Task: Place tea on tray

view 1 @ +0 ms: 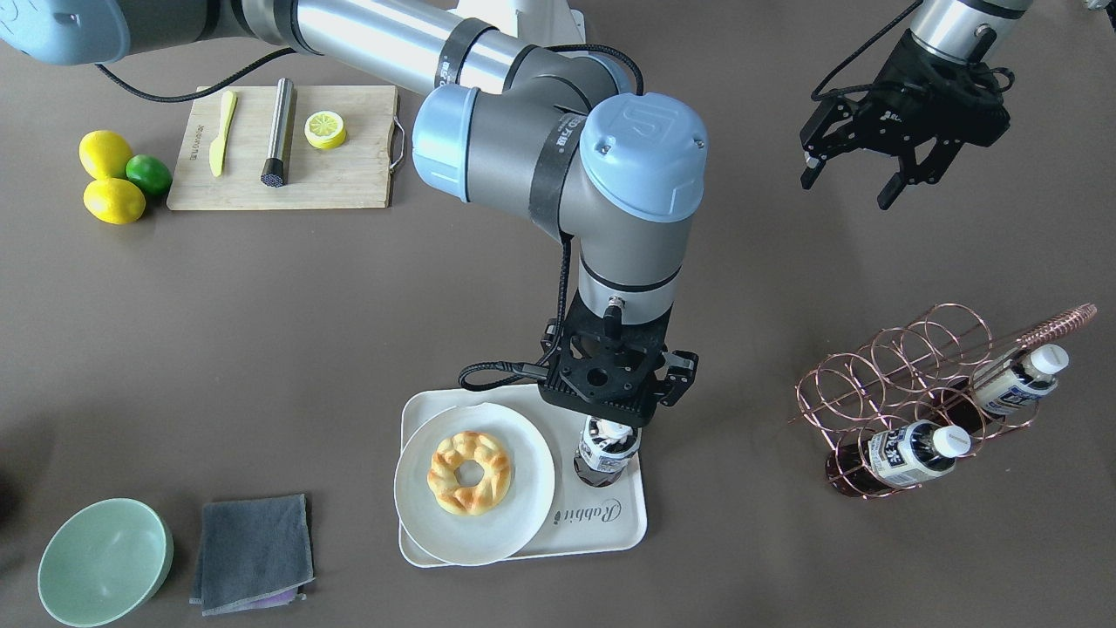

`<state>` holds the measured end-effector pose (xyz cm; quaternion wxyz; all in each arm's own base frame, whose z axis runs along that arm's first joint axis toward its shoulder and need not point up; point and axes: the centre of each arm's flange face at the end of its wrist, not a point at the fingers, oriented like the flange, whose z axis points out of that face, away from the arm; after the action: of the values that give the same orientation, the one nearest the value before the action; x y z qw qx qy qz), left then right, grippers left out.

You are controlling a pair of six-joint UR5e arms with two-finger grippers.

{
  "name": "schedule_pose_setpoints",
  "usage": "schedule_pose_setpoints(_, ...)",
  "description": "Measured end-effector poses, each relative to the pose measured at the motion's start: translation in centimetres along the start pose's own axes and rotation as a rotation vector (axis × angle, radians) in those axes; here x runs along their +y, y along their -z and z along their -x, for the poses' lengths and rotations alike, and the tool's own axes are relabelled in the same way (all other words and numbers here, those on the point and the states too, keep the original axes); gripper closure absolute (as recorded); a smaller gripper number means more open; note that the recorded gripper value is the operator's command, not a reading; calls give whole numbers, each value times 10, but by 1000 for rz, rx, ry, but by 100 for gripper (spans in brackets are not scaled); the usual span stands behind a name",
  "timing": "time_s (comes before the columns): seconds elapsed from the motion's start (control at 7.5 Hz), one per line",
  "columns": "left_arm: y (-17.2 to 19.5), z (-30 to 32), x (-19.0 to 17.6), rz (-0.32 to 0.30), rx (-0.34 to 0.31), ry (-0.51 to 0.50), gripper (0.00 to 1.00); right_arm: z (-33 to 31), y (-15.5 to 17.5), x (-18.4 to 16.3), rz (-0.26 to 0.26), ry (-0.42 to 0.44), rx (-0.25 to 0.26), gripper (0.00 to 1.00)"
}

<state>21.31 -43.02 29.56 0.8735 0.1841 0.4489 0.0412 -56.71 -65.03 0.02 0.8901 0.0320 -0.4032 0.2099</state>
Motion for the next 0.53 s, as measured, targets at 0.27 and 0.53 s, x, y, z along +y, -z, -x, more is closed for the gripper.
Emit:
schedule_pose_setpoints(0.27,7,5,-5,4,4,7,3,-26,43,-20,60,49,31,27)
schedule_pose_setpoints(0.53,35,32,-19,21,26,3,3,-125,75,-63,85,141,39,12)
